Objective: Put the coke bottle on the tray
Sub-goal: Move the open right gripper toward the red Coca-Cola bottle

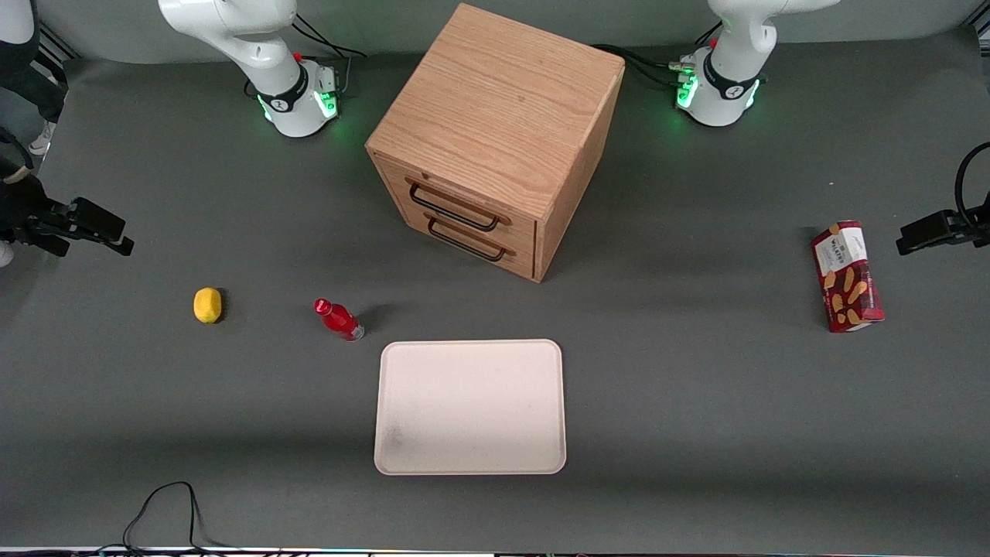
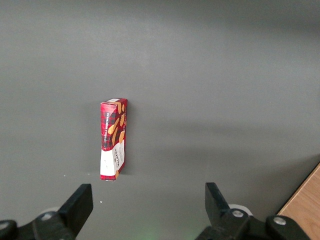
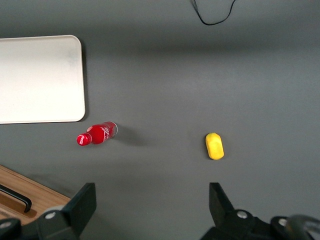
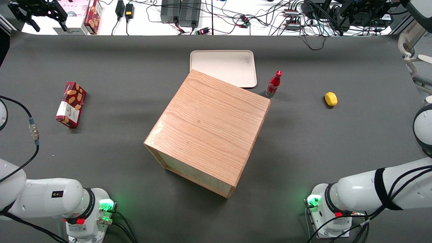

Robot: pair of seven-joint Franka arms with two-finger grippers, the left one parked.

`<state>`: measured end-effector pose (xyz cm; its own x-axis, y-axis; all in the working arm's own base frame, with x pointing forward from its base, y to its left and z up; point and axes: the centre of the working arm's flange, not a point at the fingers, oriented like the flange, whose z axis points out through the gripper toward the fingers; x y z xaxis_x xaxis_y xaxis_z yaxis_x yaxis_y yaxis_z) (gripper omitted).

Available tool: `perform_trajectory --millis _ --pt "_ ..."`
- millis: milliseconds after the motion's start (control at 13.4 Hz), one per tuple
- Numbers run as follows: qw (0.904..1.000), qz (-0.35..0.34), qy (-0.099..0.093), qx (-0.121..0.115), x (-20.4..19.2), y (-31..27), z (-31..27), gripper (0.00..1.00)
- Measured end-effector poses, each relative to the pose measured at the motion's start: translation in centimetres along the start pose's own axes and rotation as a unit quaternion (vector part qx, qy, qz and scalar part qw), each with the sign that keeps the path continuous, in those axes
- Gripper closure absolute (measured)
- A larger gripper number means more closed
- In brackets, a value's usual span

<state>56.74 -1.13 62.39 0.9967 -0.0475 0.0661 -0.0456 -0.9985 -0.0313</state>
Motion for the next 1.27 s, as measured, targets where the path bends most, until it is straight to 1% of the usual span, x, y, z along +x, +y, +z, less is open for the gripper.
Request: perform_trajectory --millis 596,820,1043,1267 --pt "1.0 -0.002 -0.001 0.0 0.0 -0.2 0.0 0.0" --pt "0.9999 -0.01 -0.002 0.001 -0.1 -1.2 0.1 0.0" --pt "0.9994 -0.034 -0.008 0.002 -0.2 -4.3 0.6 0.0" --pt "0.9982 -0.057 -0.016 0.004 -0.7 -9.9 1.6 0.0"
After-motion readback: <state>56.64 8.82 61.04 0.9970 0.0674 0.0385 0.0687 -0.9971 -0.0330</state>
